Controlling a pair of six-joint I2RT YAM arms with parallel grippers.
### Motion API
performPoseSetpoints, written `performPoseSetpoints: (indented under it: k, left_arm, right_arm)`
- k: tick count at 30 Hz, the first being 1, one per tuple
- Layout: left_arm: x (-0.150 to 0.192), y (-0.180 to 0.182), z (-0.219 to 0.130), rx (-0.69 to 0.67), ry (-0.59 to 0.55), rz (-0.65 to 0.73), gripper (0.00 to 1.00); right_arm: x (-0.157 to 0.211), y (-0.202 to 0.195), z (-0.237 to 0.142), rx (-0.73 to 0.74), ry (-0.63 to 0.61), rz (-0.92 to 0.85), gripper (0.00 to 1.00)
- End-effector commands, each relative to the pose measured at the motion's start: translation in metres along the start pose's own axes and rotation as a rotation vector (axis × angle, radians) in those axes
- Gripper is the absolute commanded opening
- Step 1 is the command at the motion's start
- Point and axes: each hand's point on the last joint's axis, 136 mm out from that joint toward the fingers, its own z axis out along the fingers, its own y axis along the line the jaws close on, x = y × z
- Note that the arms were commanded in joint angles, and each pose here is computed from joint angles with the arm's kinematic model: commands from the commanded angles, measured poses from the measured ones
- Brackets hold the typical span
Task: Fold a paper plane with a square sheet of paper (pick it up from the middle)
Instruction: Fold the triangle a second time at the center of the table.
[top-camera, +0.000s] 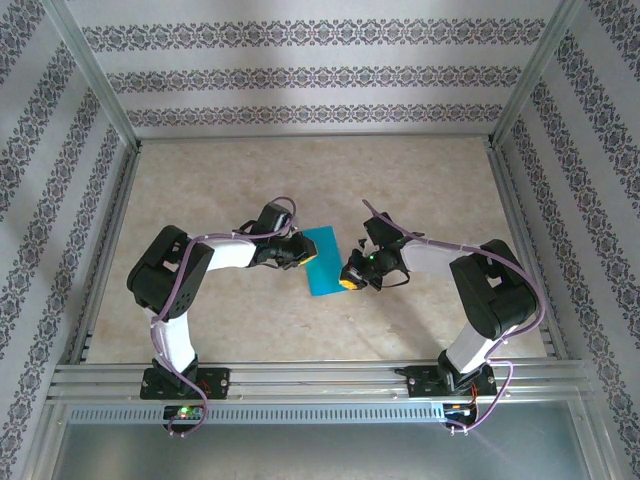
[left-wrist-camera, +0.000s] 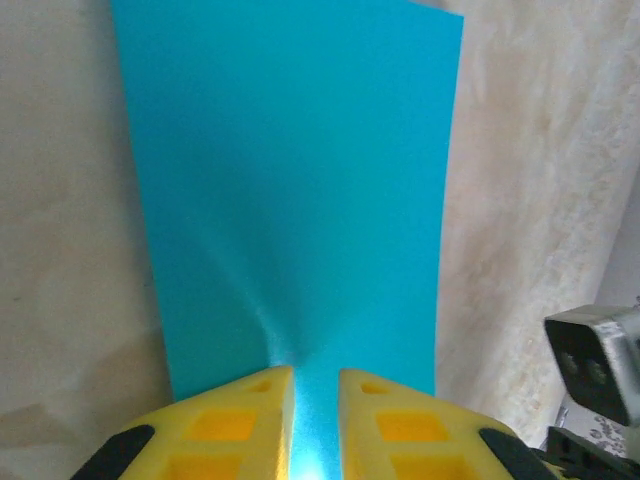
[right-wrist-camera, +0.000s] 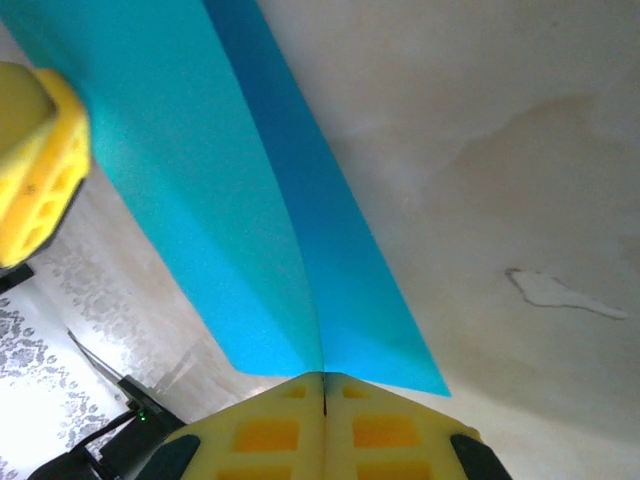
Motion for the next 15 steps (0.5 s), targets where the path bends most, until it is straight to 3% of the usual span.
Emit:
performPoseSetpoints:
  k: [1,15]
  left_arm:
    - [0.008,0.013,0.008,-0.062,0.036,0.006,0.18]
    - [0.010,0.023,0.012,-0.099,0.049,0.006,0.18]
  right_arm:
    - [0.000,0.016,-0.007,-0.034,0.006,-0.037,0.01]
    - [-0.016,0.062,0.007,-0.138,0.009,-0.138,0.02]
